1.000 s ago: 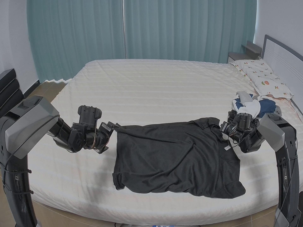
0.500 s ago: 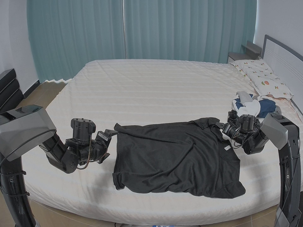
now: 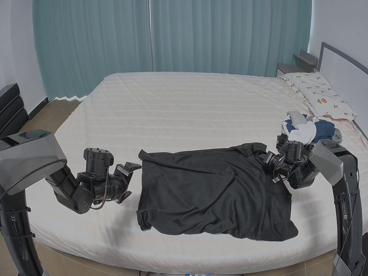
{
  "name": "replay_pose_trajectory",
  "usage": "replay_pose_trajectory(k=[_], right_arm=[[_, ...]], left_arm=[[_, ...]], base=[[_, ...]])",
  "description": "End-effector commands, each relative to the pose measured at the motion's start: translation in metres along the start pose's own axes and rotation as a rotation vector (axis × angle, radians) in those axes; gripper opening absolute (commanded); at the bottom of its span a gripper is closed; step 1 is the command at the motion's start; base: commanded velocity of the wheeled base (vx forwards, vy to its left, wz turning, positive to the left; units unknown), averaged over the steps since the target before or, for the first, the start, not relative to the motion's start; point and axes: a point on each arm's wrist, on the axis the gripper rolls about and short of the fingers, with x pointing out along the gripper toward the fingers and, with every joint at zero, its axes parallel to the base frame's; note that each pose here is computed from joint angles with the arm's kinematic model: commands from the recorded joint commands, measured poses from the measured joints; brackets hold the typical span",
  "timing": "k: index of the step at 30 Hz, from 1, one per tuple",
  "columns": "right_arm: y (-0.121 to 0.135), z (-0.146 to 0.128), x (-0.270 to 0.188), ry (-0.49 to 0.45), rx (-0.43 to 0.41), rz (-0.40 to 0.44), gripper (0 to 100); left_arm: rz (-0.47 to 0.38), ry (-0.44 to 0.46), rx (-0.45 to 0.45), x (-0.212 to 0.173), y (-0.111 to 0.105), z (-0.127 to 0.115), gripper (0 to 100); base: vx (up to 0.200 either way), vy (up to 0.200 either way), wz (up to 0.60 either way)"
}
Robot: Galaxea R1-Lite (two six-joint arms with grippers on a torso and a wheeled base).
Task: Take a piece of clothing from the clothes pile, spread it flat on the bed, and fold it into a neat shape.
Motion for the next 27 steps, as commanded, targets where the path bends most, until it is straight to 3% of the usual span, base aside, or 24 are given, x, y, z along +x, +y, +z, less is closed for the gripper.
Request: replay_pose_trajectory(k=[1, 8, 16, 17, 23, 27], right_arm=[[-0.003, 0.009, 0.005, -0.045, 0.0, -0.006, 0], [-0.019, 0.046, 0.014, -0.209, 0.007, -0.037, 0], [-0.033, 0.033, 0.026, -0.215, 0.02, -0.067, 0], [-0.034, 0.031, 0.027, -0.21, 0.021, -0.07, 100], [-0.033, 0.032, 0.022, -0.215, 0.01, -0.111, 100], [-0.019, 0.044, -0.013, -0.183, 0.011, -0.114, 100]], left_arm=[[0.002, 0.001, -0.001, 0.0, 0.001, 0.0, 100], [0.003, 0.002, 0.001, 0.0, 0.001, -0.001, 100], [0.004, 0.004, 0.004, 0.0, 0.001, -0.002, 100], [0.004, 0.004, 0.004, 0.0, 0.001, -0.002, 100], [0.009, 0.005, 0.005, -0.001, 0.002, -0.003, 100], [0.014, 0.008, 0.005, -0.003, 0.004, -0.003, 100]], base=[[0.0, 0.0, 0.0], [0.0, 0.0, 0.0], [0.0, 0.0, 0.0], [0.0, 0.0, 0.0], [0.0, 0.0, 0.0], [0.0, 0.0, 0.0]])
